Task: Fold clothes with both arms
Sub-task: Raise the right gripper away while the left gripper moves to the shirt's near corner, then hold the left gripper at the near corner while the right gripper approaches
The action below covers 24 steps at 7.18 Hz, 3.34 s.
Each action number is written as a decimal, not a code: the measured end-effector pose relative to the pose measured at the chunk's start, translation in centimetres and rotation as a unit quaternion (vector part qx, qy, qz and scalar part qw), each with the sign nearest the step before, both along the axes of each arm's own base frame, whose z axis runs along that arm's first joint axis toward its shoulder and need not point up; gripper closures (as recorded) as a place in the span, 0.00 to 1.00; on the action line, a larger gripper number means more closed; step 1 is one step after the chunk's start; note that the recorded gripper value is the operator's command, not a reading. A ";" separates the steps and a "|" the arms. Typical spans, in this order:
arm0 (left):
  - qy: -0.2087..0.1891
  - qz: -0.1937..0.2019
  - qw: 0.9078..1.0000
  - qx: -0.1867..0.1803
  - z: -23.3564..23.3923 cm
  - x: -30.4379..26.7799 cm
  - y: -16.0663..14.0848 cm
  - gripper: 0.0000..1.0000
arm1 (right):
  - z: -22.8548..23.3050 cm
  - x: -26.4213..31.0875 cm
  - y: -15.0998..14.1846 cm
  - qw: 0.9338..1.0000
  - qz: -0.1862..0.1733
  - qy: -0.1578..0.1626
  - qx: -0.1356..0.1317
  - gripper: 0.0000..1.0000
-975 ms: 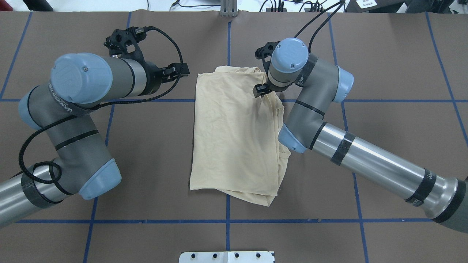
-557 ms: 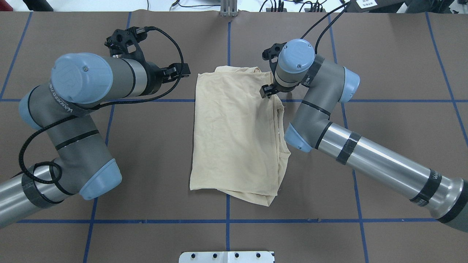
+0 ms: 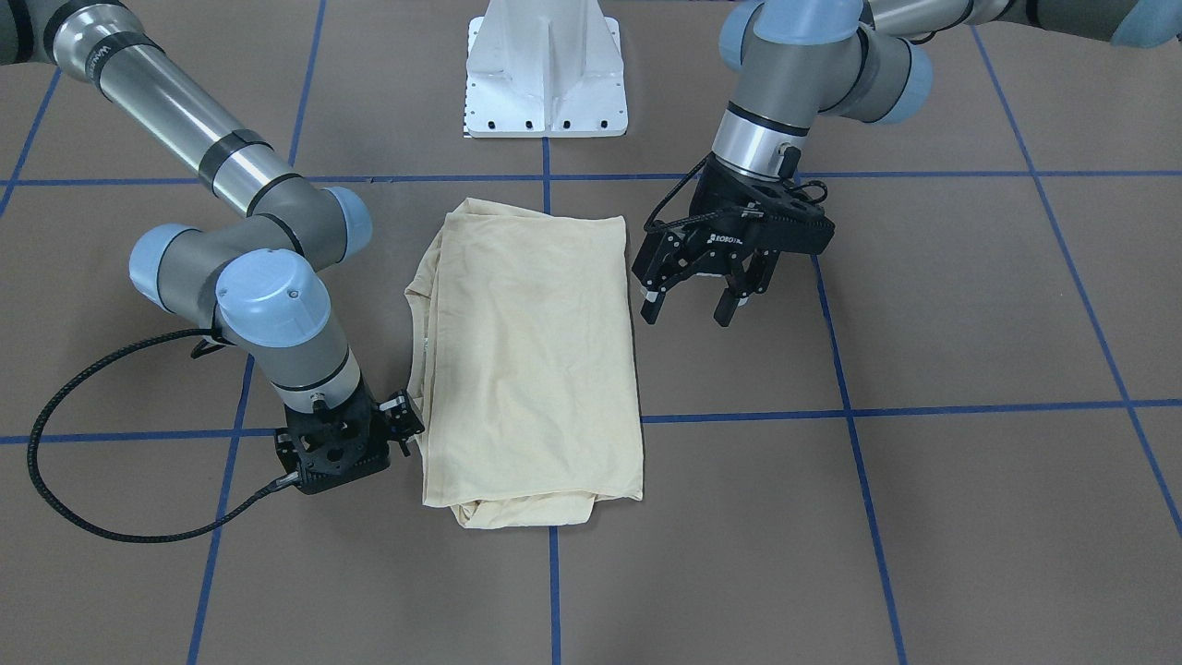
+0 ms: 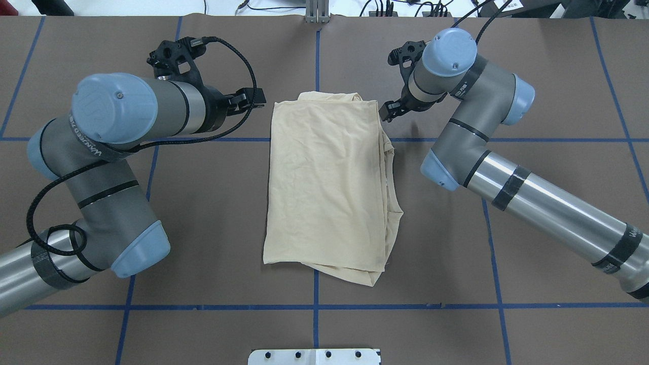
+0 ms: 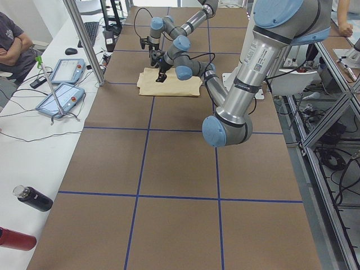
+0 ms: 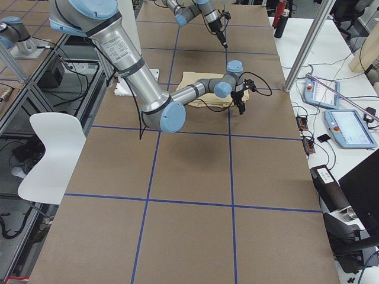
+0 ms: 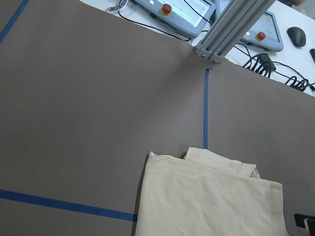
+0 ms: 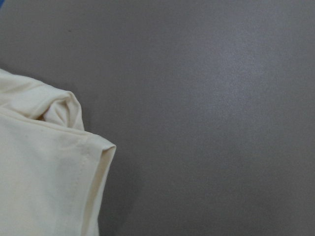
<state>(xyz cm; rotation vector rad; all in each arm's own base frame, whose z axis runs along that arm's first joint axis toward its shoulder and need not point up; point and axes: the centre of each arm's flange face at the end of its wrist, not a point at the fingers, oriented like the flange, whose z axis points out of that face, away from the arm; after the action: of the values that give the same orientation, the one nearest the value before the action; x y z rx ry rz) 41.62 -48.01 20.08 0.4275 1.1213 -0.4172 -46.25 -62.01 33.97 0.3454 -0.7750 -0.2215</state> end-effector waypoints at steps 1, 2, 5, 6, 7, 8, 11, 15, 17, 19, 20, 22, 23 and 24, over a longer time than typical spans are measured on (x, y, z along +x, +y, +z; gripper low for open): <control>0.009 0.016 1.000 0.000 -0.6 0.5 1.4 0.00 | -1.2 2.4 1.4 1.000 -0.003 -0.023 -0.008 0.00; 0.028 0.042 0.999 -0.012 -1.3 1.3 3.5 0.00 | -3.1 4.8 3.8 0.999 0.003 -0.032 -0.026 0.00; 0.079 0.092 0.987 -0.102 -1.6 7.5 12.3 0.00 | -9.0 10.3 10.9 0.995 0.022 -0.029 -0.093 0.00; 0.086 0.090 0.983 -0.133 -0.9 9.9 15.7 0.00 | -9.3 11.4 12.9 0.991 0.033 -0.042 -0.121 0.00; 0.086 0.085 0.980 -0.158 0.2 11.8 18.7 0.01 | -9.7 11.8 14.7 0.987 0.041 -0.057 -0.147 0.00; 0.082 0.082 0.978 -0.173 1.1 13.1 20.3 0.03 | -9.7 11.7 16.2 0.983 0.045 -0.063 -0.166 0.00; 0.054 0.072 0.978 -0.189 3.9 14.6 20.6 0.06 | -9.4 10.8 18.7 0.981 0.037 -0.064 -0.180 0.00; 0.015 0.054 0.979 -0.197 6.8 15.5 18.8 0.07 | -9.1 10.2 19.3 0.981 0.031 -0.061 -0.183 0.00; 0.009 0.054 0.979 -0.198 7.1 15.6 18.8 0.11 | -9.1 10.2 19.3 0.981 0.030 -0.061 -0.183 0.00; 0.005 0.056 0.978 -0.199 7.3 16.1 19.1 0.22 | -9.0 10.3 19.2 0.981 0.031 -0.060 -0.183 0.00; 0.005 0.057 0.978 -0.199 7.3 16.3 19.1 0.33 | -9.0 10.3 19.2 0.981 0.031 -0.060 -0.183 0.00; 0.005 0.058 0.978 -0.199 7.1 16.4 19.1 0.58 | -9.0 10.2 19.2 0.981 0.031 -0.060 -0.183 0.00; 0.007 0.058 0.978 -0.198 6.9 16.3 19.1 0.68 | -8.9 10.2 19.2 0.981 0.031 -0.059 -0.184 0.00; 0.008 0.059 0.978 -0.198 6.7 16.2 19.2 0.80 | -8.8 10.3 19.2 0.981 0.030 -0.058 -0.184 0.00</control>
<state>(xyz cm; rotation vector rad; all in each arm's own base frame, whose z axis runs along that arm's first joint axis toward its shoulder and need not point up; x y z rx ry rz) 57.84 -28.83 26.79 0.0079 1.0433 -0.5257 -36.00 -42.77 25.20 0.0307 -0.9013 0.0028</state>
